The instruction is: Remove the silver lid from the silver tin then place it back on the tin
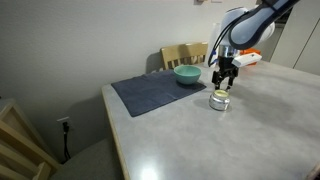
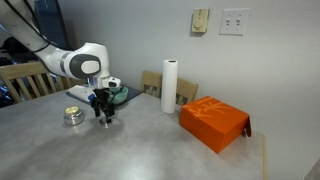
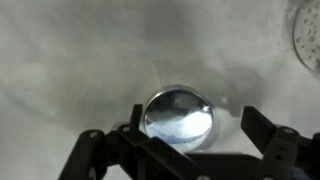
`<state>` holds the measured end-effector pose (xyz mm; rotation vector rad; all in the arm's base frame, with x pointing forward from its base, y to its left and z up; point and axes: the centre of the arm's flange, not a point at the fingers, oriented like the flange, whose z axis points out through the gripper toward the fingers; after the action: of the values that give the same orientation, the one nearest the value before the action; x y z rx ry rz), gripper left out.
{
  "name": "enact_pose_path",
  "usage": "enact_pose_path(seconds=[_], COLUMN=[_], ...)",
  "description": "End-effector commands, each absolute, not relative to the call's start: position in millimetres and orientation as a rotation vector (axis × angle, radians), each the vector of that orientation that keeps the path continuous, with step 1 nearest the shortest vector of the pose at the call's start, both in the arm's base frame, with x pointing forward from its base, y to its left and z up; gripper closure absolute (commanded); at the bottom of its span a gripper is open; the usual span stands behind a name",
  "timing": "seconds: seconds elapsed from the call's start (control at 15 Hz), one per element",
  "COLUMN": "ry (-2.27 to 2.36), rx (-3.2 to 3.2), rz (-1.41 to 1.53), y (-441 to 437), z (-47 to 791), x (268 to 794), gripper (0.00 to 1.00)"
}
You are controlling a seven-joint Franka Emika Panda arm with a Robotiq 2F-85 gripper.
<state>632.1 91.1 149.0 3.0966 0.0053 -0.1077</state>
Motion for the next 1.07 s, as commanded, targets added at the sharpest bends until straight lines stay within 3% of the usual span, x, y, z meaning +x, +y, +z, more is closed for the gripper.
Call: enact_pose_path(seconds=[0.0, 0.4, 0.6, 0.93, 1.0], ry=[0.011, 0.050, 0.069, 0.083, 0.085], rx=[3.112, 3.127, 3.121, 3.113, 3.113], rz=[-0.122, -0.164, -0.189, -0.216, -0.218], y=[80.4, 66.7, 65.0, 69.1, 69.6], z=[149.4, 142.7, 141.3, 138.8, 139.2], x=[631.8, 641.5, 642.8, 643.7, 643.8], gripper=[0.00, 0.00, 0.15, 0.00, 0.25])
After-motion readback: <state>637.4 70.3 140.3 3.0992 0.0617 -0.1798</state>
